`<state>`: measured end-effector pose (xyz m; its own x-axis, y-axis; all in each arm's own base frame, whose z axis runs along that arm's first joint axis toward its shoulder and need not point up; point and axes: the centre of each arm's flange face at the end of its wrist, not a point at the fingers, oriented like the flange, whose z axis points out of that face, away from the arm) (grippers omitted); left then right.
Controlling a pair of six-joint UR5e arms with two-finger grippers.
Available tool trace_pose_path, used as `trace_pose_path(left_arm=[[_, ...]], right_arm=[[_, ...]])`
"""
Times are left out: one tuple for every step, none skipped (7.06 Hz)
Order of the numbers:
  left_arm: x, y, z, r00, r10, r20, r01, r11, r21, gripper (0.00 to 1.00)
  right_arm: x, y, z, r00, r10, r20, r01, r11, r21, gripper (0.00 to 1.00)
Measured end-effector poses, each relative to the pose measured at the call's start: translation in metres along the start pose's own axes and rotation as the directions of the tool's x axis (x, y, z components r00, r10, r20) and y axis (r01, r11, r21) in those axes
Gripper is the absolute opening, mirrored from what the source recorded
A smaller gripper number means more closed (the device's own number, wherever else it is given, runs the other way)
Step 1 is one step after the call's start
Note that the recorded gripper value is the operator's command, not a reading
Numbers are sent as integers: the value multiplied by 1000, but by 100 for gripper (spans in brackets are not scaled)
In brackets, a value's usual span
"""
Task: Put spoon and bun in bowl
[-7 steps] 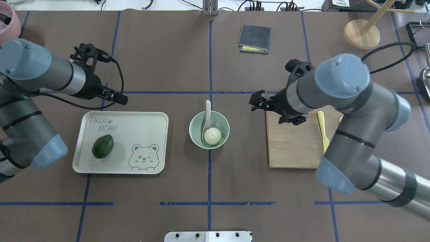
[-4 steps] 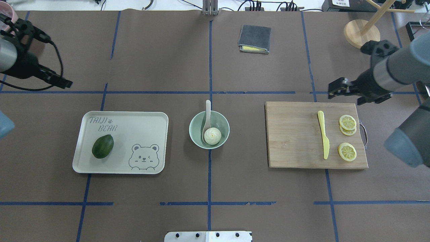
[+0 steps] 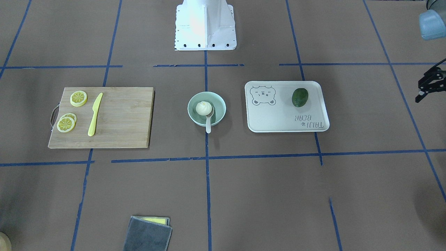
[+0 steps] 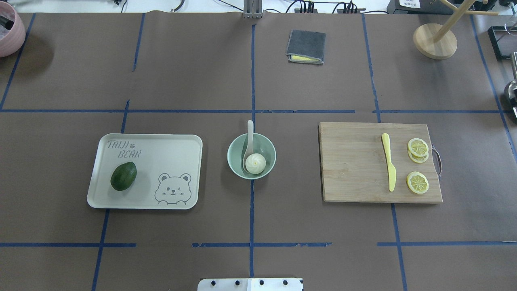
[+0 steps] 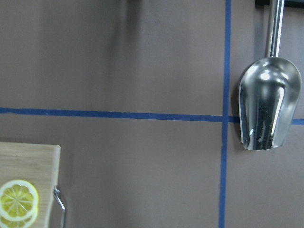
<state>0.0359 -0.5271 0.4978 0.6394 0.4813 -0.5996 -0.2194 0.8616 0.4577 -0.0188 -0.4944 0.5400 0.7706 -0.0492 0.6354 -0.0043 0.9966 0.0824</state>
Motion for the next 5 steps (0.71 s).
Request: trace_pose_path(left_arm=[[-10, 4, 2, 998, -60, -6, 60, 996, -73, 100], [-17, 11, 8, 994, -109, -9, 107, 986, -128, 100], [-22, 21, 14, 991, -134, -10, 131, 979, -157, 100], [-31, 32, 23, 988, -151, -10, 147, 973, -176, 100], [-44, 42, 35, 987, -162, -10, 157, 970, -186, 100]], right_arm=[[31, 1, 5, 998, -68, 3, 68, 997, -37, 100], [51, -5, 13, 991, -135, 13, 136, 989, -66, 100], [61, -11, 16, 986, -166, 32, 168, 983, -75, 100], [64, -13, 17, 983, -174, 53, 178, 981, -74, 100], [64, -14, 16, 982, -178, 65, 182, 981, -70, 100]])
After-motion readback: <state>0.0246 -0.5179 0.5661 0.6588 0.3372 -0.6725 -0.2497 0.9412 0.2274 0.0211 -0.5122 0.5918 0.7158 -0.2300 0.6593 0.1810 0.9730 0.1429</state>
